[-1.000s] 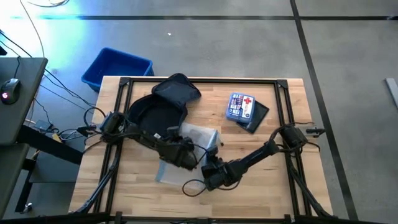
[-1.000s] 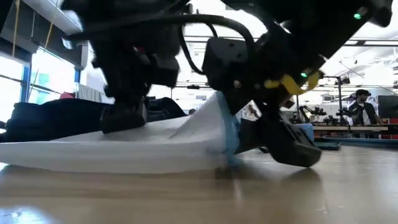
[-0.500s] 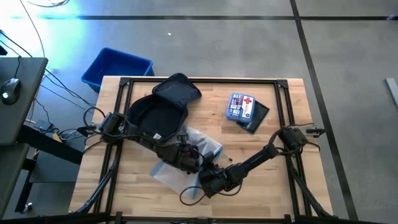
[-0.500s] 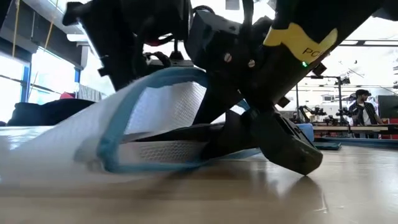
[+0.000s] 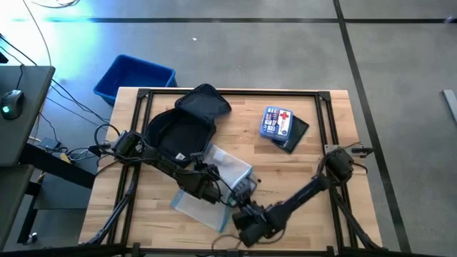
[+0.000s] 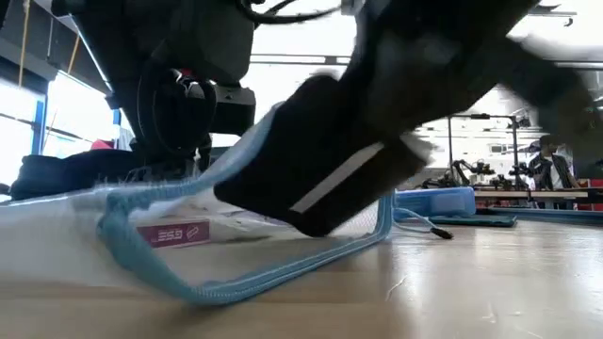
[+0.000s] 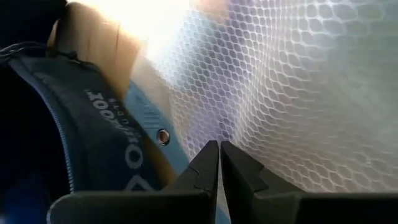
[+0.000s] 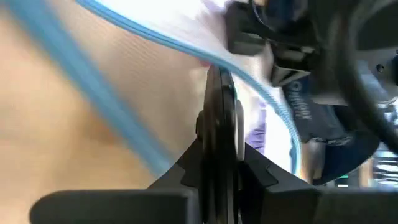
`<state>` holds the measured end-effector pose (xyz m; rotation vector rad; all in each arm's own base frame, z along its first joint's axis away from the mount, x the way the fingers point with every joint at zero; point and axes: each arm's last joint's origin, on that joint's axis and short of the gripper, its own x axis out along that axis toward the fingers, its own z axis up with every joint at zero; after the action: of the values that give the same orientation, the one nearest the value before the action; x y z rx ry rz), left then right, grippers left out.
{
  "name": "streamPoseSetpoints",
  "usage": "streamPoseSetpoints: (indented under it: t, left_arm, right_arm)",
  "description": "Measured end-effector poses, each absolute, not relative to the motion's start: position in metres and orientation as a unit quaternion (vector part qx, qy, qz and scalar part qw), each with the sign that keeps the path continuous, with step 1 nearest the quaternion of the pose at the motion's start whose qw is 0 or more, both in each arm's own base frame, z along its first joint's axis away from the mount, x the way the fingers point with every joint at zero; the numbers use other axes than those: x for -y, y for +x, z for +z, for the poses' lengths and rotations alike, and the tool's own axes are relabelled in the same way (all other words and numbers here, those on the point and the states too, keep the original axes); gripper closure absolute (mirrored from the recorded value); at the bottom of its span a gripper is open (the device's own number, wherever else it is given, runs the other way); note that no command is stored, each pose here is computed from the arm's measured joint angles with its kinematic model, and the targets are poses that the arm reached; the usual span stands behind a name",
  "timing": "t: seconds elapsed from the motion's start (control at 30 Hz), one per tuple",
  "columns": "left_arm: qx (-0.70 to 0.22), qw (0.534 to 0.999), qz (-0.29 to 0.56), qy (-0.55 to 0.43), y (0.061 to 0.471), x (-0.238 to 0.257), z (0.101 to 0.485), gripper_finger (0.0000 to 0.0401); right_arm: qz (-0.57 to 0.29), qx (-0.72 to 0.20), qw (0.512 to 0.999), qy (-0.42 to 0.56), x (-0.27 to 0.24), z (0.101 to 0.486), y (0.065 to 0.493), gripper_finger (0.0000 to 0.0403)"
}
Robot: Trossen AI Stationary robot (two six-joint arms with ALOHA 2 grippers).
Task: Unpack backpack
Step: Remove the calculator from the transparent zip bag
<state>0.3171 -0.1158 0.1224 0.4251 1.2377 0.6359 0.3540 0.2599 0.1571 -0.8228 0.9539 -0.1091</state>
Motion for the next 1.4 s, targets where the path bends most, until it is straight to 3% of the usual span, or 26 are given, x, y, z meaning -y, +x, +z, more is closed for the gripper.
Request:
streamPoseSetpoints:
  t: [0.2, 0.33, 0.47, 0.67, 0.8, 0.93, 1.03, 1.2, 1.3, 1.4]
  left_arm:
    - [-0.563, 0.744, 0.297, 0.204, 0.317, 0.117, 0.125, 0.0401]
    - [-0.563, 0.739, 0.298, 0.219, 0.320, 0.131, 0.147, 0.0401]
    - [-0.518, 0.772, 0.302, 0.209, 0.328, 0.155, 0.181, 0.0401]
    - [-0.462, 0.824, 0.274, 0.182, 0.327, 0.196, 0.214, 0.0401]
    - [-0.446, 0.842, 0.257, 0.161, 0.310, 0.223, 0.215, 0.0401]
    - [-0.422, 0.859, 0.248, 0.150, 0.289, 0.246, 0.211, 0.0401]
    - [-0.388, 0.873, 0.253, 0.154, 0.276, 0.258, 0.210, 0.0401]
    - [-0.351, 0.885, 0.252, 0.174, 0.267, 0.267, 0.212, 0.0401]
    - [-0.347, 0.886, 0.254, 0.175, 0.267, 0.267, 0.212, 0.0401]
    - [-0.350, 0.885, 0.256, 0.172, 0.269, 0.266, 0.212, 0.0401]
  right_arm:
    - [-0.020, -0.465, 0.811, -0.356, -0.298, 0.182, 0.321, 0.0371]
    - [-0.092, -0.451, 0.801, -0.384, -0.304, 0.197, 0.296, 0.0371]
    - [-0.200, -0.411, 0.803, -0.383, -0.281, 0.212, 0.285, 0.0371]
    - [-0.319, -0.364, 0.797, -0.361, -0.220, 0.214, 0.294, 0.0371]
    - [-0.367, -0.395, 0.760, -0.362, -0.161, 0.186, 0.318, 0.0371]
    - [-0.362, -0.447, 0.741, -0.347, -0.100, 0.150, 0.350, 0.0371]
    - [-0.294, -0.461, 0.771, -0.327, -0.062, 0.129, 0.374, 0.0371]
    - [-0.345, -0.426, 0.781, -0.299, -0.010, 0.127, 0.388, 0.0371]
    - [-0.331, -0.426, 0.808, -0.237, 0.013, 0.128, 0.393, 0.0342]
    - [-0.298, -0.431, 0.831, -0.188, 0.019, 0.126, 0.394, 0.0277]
